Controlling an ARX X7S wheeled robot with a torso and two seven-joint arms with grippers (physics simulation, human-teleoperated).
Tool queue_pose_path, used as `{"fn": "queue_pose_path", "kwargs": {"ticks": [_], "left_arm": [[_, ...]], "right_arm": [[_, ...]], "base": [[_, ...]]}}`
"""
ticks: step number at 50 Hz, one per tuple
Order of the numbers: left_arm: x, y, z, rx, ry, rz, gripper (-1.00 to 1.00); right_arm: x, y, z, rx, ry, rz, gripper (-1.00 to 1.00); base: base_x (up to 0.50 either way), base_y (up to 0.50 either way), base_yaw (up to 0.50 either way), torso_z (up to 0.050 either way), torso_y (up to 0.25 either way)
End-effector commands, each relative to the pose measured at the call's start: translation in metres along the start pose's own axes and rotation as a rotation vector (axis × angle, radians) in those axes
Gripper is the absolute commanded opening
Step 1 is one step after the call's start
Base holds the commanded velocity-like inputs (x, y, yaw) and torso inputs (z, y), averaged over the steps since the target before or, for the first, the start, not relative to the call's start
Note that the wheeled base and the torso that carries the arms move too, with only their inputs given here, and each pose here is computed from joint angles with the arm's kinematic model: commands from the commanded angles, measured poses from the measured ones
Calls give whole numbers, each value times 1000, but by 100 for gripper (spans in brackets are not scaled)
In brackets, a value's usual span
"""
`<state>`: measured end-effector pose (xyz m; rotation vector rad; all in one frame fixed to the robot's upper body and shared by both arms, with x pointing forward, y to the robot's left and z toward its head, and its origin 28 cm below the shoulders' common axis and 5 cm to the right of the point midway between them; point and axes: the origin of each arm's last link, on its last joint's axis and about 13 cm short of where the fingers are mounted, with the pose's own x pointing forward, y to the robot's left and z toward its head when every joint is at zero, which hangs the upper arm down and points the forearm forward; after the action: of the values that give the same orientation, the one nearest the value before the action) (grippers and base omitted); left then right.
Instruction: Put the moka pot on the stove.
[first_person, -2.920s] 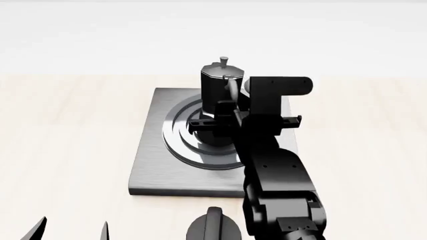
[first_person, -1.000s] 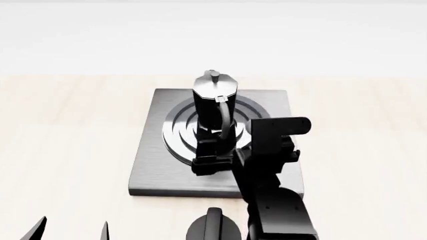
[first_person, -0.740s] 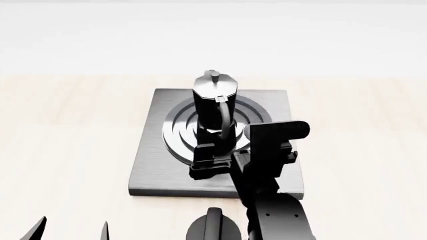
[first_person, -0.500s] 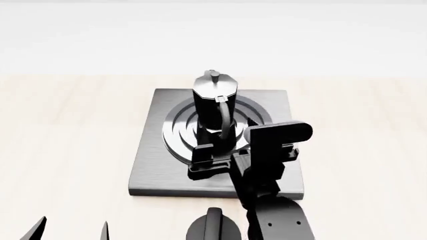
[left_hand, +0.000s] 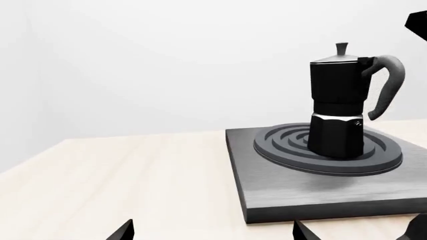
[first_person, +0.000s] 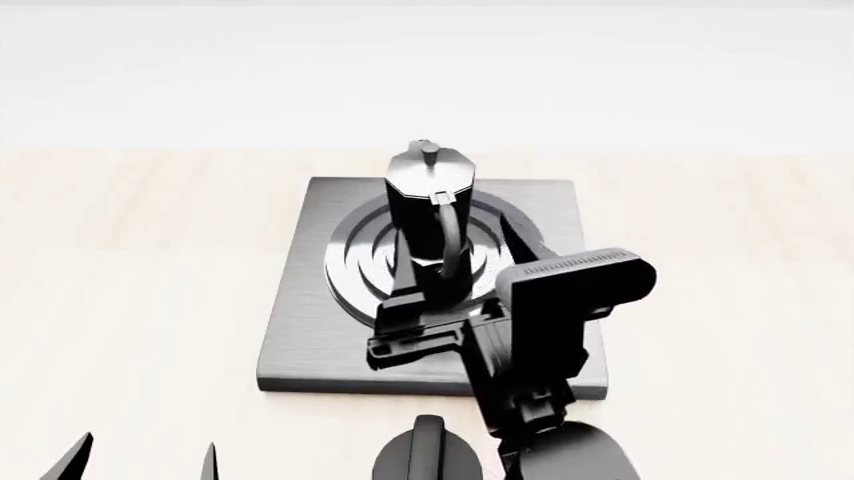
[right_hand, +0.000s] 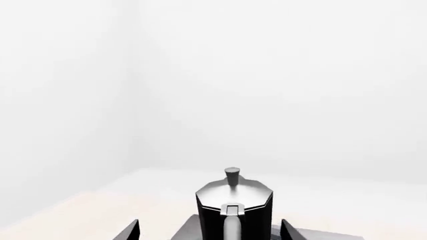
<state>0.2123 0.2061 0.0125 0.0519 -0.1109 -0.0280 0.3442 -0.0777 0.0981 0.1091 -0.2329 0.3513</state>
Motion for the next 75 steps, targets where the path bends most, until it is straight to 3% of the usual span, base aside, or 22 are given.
{"fn": "queue_pose_path", "kwargs": {"ticks": [1,24,58,75], "left_arm": [[1,0,0,-12,-10,10,100],[1,0,0,-11,-11,11,100],[1,0,0,-13,-10,12,100],[1,0,0,-13,-10,12,100]], "right_arm": [[-9,3,15,-13,-61,-5,100],[-19,4,28,-25,-148,-19,100],[-23,-1,12,-65,-243,-105,100],[-31,1,20,-60,-298,-100,100]], "base": [[0,0,0,0,0],[0,0,0,0,0],[0,0,0,0,0],[0,0,0,0,0]]}}
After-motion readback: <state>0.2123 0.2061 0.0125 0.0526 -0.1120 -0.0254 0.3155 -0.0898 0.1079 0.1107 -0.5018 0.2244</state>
